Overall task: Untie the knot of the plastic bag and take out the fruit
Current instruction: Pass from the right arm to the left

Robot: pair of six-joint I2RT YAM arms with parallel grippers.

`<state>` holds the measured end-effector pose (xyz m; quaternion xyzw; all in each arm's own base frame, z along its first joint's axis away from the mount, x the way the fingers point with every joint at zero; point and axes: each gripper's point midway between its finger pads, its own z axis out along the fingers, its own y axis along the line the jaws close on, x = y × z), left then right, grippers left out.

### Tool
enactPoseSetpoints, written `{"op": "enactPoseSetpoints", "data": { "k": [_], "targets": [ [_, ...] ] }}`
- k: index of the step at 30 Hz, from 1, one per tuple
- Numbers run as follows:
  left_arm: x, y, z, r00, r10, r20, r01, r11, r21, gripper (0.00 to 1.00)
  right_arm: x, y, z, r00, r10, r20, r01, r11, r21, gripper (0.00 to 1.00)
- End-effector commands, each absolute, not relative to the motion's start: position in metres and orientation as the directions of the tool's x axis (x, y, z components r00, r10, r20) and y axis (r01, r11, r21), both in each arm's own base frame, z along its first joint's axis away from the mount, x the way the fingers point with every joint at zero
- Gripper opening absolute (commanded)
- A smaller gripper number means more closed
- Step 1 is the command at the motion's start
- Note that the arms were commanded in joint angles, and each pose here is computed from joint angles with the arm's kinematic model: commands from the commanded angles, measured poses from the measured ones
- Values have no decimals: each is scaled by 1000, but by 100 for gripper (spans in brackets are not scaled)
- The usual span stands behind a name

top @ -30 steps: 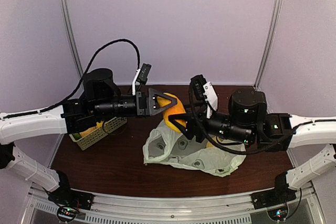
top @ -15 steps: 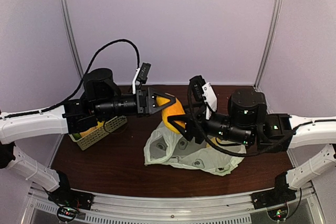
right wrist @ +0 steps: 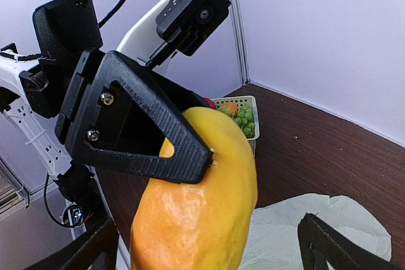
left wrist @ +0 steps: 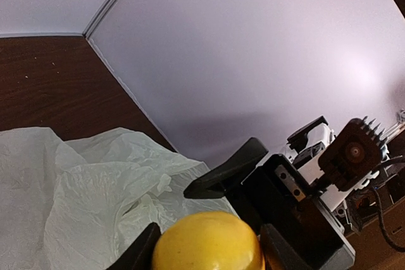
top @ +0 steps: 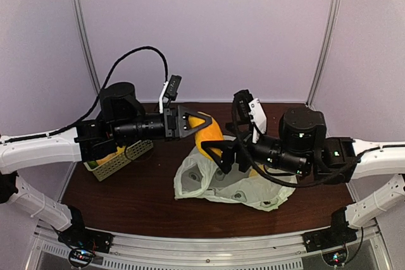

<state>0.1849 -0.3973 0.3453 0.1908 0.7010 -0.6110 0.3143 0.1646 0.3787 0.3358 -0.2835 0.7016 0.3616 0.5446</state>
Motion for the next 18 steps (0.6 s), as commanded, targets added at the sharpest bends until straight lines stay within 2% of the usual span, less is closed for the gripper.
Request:
{"op": "enactPoseSetpoints", "data": {
  "k": [1,7,18],
  "targets": [
    [190,-387,366,-673,-144,-725,697,203,-688,43,168,355,344,-242,33,-970,-752,625,209,99],
    [223,-346,365,-652,-175,-738,665,336,-668,41,177,321,338,-261,26,-965,-666,719,199,99],
    [290,-208,334,-622,-241,-745,496,615,-612,40,195,254,321,-308,-7,-952,-468,872,145,99]
  ]
}}
